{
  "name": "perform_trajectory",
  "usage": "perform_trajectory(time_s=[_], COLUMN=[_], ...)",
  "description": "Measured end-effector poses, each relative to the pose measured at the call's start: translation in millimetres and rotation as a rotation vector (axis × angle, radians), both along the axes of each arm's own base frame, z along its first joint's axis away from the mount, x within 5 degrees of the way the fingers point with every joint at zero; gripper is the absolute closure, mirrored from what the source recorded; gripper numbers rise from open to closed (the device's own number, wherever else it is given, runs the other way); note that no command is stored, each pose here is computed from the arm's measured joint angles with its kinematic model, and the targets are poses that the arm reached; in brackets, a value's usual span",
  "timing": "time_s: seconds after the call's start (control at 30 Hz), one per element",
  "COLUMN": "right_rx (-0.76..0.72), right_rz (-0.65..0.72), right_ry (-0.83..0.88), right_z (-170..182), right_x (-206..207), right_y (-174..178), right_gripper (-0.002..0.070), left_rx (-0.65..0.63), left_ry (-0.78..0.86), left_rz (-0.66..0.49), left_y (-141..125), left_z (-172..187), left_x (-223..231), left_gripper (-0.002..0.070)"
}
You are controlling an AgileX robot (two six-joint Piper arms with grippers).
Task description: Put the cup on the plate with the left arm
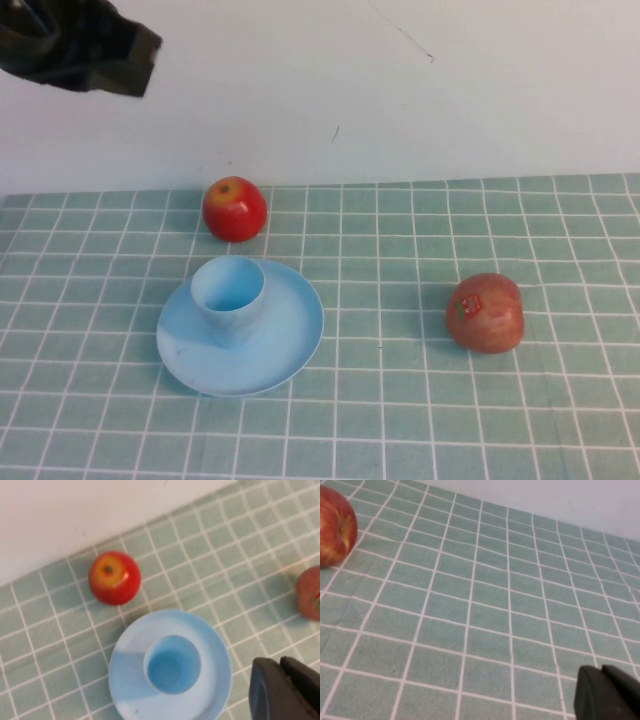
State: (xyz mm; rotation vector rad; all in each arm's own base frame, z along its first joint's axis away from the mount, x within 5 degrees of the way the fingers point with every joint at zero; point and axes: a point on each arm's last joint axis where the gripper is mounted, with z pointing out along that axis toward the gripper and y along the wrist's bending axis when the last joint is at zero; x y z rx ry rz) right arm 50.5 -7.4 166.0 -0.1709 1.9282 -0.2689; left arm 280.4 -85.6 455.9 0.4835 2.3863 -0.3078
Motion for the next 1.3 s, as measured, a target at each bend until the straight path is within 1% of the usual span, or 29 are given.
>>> perform_trajectory(time_s=[0.1, 0.17, 0.23, 0.3, 0.4, 0.53, 0.67, 0.83, 1.0, 1.07, 1.13, 1.23, 1.3], right_rx=[0.0, 0.0, 0.0, 0.0, 0.003, 0.018, 0.021, 0.021, 0.021, 0.021, 0.021, 0.021, 0.021], right_rz=[0.0, 0.0, 0.0, 0.0, -0.001, -0.007, -0.008, -0.008, -0.008, -0.008, -0.008, -0.008, -0.008], right_ry=[0.0, 0.0, 0.0, 0.0, 0.0, -0.002, -0.002, -0.002, -0.002, -0.002, -0.002, -0.002, -0.002], right_z=[0, 0, 0, 0, 0, 0, 0, 0, 0, 0, 0, 0, 0], right_x=[0, 0, 0, 0, 0, 0, 0, 0, 0, 0, 0, 0, 0], right_y=[0, 0, 0, 0, 0, 0, 0, 0, 0, 0, 0, 0, 0], right_gripper=[0.0678, 0.0678, 0.0678, 0.0678, 0.0678, 0.0678, 0.0678, 0.0678, 0.0678, 0.0678, 0.0678, 0.0678, 0.0678], left_rx=[-0.094, -0.154, -0.199, -0.223, -0.252, -0.264, -0.299, -0.39, -0.475, -0.478, -0.451, -0.349, -0.278], left_ry=[-0.13, -0.197, -0.24, -0.263, -0.258, -0.198, -0.175, -0.147, -0.101, -0.095, -0.105, -0.186, -0.243], left_rz=[-0.004, -0.006, -0.002, 0.01, 0.025, 0.034, 0.043, 0.044, 0.025, -0.012, -0.07, -0.142, -0.14], left_y=[7, 10, 15, 20, 26, 31, 33, 31, 25, 22, 20, 20, 24], left_z=[27, 33, 29, 15, -17, -61, -92, -111, -113, -113, -113, -114, -114], left_x=[-45, -72, -96, -119, -147, -173, -190, -201, -204, -206, -209, -208, -205], left_gripper=[0.0671, 0.0672, 0.0673, 0.0674, 0.0675, 0.0675, 0.0675, 0.0676, 0.0676, 0.0676, 0.0676, 0.0676, 0.0676])
